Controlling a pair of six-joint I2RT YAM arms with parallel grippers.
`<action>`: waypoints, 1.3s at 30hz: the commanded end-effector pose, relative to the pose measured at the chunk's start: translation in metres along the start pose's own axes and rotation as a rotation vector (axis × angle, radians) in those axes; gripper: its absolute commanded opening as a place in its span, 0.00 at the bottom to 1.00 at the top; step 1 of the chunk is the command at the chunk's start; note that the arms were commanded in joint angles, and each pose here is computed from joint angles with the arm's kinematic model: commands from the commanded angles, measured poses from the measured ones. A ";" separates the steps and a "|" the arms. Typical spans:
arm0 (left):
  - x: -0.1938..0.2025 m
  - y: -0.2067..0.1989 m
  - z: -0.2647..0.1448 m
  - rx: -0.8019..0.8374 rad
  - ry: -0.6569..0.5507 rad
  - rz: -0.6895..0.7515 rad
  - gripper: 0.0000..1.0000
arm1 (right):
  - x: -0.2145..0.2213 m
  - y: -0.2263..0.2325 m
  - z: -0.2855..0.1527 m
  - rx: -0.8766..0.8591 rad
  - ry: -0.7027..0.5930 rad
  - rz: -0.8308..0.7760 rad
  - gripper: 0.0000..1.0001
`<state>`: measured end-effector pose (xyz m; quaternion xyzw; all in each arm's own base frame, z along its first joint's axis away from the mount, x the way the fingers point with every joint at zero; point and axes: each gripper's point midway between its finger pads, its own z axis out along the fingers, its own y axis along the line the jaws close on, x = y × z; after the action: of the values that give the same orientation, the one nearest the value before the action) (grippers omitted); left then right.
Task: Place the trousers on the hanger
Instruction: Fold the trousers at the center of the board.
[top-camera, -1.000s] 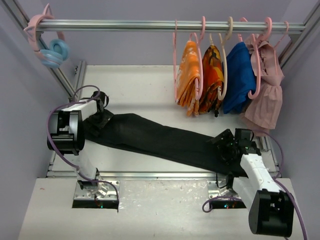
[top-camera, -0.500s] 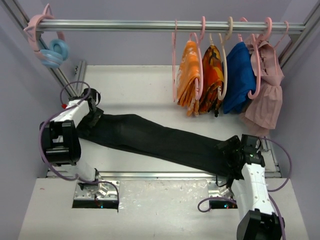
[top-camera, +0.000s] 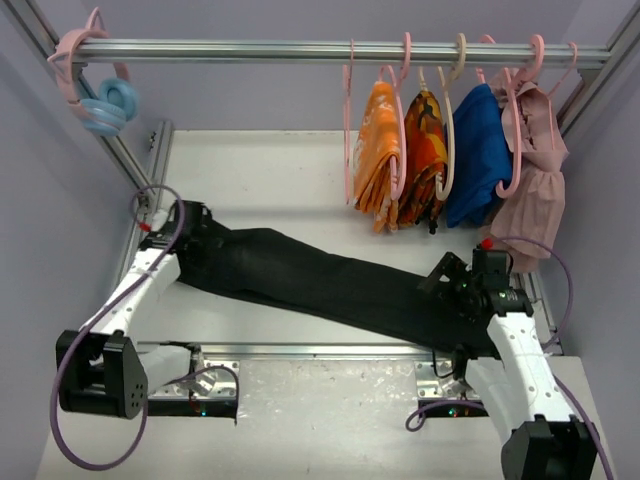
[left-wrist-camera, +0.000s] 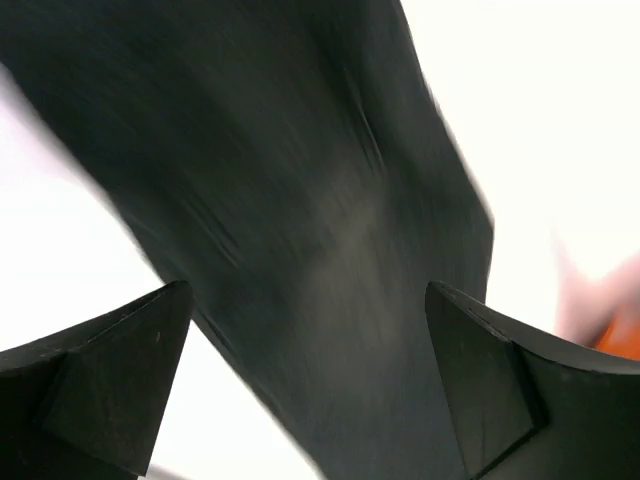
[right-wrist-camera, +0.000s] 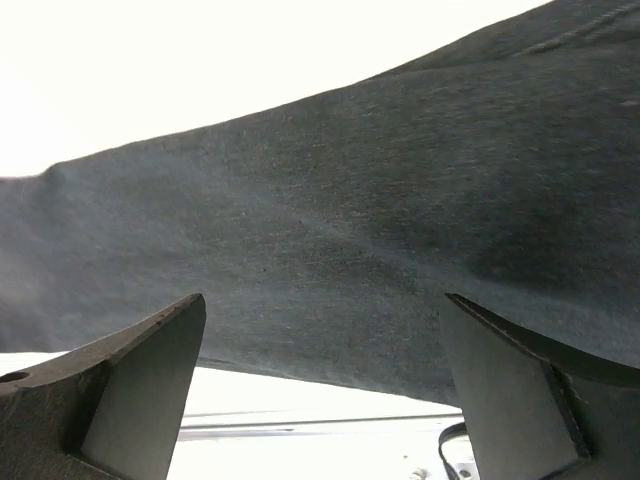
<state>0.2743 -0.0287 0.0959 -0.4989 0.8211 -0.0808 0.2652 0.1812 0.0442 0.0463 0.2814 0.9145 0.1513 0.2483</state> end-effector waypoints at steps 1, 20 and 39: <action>0.059 -0.073 -0.006 0.173 0.139 0.138 1.00 | 0.016 0.005 0.018 0.016 0.104 -0.140 0.99; 0.107 0.098 0.063 -0.480 0.213 0.300 1.00 | -0.011 -0.059 0.046 0.267 0.123 0.158 0.99; -0.080 0.082 0.025 -0.333 -0.226 -0.133 1.00 | -0.040 0.047 0.010 -0.083 -0.020 -0.309 0.99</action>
<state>0.2596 0.0556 0.0780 -0.5781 0.7682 0.0720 0.2654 0.2237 0.0599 0.0521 0.1597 0.9445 0.1460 0.2470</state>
